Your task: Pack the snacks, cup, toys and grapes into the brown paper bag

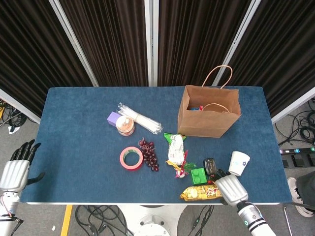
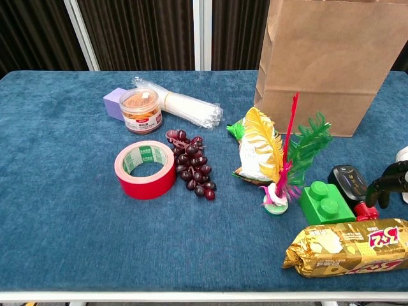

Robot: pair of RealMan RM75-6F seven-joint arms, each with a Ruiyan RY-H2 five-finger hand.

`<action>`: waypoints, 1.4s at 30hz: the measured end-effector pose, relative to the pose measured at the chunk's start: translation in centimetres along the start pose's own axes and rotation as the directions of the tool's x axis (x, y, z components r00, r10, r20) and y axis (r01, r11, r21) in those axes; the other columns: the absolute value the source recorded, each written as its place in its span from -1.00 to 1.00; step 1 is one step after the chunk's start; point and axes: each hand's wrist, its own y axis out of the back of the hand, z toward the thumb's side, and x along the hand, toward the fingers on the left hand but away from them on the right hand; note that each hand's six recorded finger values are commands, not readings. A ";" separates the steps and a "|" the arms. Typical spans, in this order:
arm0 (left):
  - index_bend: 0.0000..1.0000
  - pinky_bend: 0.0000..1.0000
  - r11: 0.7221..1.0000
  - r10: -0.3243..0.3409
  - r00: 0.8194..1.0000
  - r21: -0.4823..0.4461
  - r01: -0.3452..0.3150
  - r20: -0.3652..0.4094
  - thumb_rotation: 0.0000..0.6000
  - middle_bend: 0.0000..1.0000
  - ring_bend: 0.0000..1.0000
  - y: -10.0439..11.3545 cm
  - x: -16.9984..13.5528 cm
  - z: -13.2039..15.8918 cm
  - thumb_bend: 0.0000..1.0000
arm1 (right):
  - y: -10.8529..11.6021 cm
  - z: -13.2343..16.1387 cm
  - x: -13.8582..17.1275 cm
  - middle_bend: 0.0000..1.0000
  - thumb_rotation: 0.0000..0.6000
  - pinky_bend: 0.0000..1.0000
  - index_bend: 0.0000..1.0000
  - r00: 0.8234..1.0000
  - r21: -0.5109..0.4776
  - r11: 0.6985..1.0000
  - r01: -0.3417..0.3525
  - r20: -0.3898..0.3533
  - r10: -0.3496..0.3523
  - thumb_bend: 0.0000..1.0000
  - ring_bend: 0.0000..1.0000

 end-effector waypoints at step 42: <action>-0.73 -0.67 0.999 -0.023 0.999 -0.022 0.023 -0.023 1.00 -0.73 -0.95 -0.6 -0.4 -1.1 -0.55 | -2.5 0.7 -1.8 0.02 1.00 0.00 0.06 0.998 0.024 0.999 -0.025 0.057 0.024 -0.76 -0.28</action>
